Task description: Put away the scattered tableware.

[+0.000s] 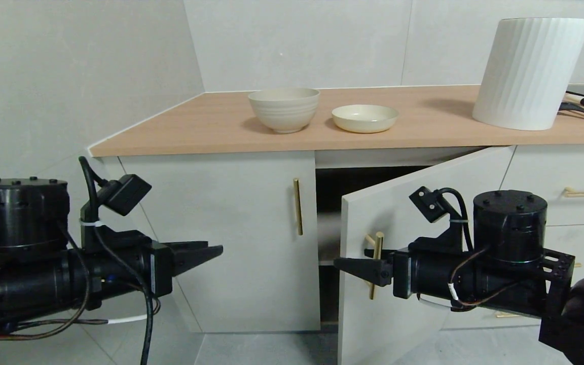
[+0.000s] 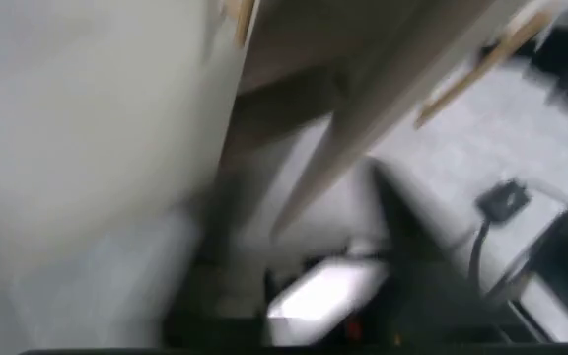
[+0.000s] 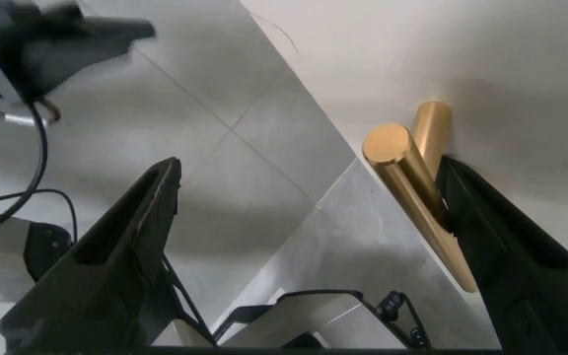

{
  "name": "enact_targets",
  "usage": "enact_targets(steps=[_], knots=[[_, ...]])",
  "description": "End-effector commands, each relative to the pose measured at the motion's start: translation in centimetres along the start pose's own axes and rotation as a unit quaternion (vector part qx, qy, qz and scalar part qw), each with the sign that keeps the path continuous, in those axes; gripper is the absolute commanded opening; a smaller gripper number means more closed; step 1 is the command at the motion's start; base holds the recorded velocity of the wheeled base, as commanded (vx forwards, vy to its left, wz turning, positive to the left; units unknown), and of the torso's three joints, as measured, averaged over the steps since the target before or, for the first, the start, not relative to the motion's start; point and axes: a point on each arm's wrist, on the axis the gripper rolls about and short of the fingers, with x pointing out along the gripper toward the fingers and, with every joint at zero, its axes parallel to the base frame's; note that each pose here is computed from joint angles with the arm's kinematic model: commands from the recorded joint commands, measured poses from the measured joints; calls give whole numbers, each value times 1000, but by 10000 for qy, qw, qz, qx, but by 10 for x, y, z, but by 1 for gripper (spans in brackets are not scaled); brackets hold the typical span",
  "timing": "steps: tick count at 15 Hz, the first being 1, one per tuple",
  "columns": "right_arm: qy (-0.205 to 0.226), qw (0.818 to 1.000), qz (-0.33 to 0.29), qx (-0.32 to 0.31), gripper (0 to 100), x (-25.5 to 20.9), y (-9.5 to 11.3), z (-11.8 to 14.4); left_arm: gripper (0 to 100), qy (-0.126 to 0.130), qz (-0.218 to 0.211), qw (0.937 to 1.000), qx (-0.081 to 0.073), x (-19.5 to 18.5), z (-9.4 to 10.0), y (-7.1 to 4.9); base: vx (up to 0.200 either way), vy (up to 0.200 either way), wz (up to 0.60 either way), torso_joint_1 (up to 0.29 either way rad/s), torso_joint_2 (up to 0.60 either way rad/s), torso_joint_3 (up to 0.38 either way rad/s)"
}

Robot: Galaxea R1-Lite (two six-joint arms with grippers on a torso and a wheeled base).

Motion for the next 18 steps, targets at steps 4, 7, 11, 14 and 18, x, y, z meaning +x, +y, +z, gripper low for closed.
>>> enact_targets(steps=[4, 7, 11, 14, 18], knots=[[82, 9999, 72, 10, 100, 2, 3, -3, 0, -255, -274, 9993, 1, 22, 0, -1, 0, 0, 0, 0, 0, 0], [37, 9999, 95, -1, 100, -4, 6, -2, 0, -234, -808, 9962, 247, 49, 9, -23, 0, 0, 0, 0, 0, 0], [20, 10000, 78, -27, 100, -8, 7, -2, 0, 306, -1275, 9913, -96, 107, -1, -44, 0, 0, 0, 0, 0, 0], [8, 10000, 35, -54, 100, -16, 6, -4, 0, 332, -1336, 9903, -163, 142, -21, -56, 0, 0, 0, 0, 0, 0], [-43, 9999, 60, -78, 100, -20, 8, -2, 0, -78, -1031, 9946, -54, 179, -23, -52, 0, 0, 0, 0, 0, 0]])
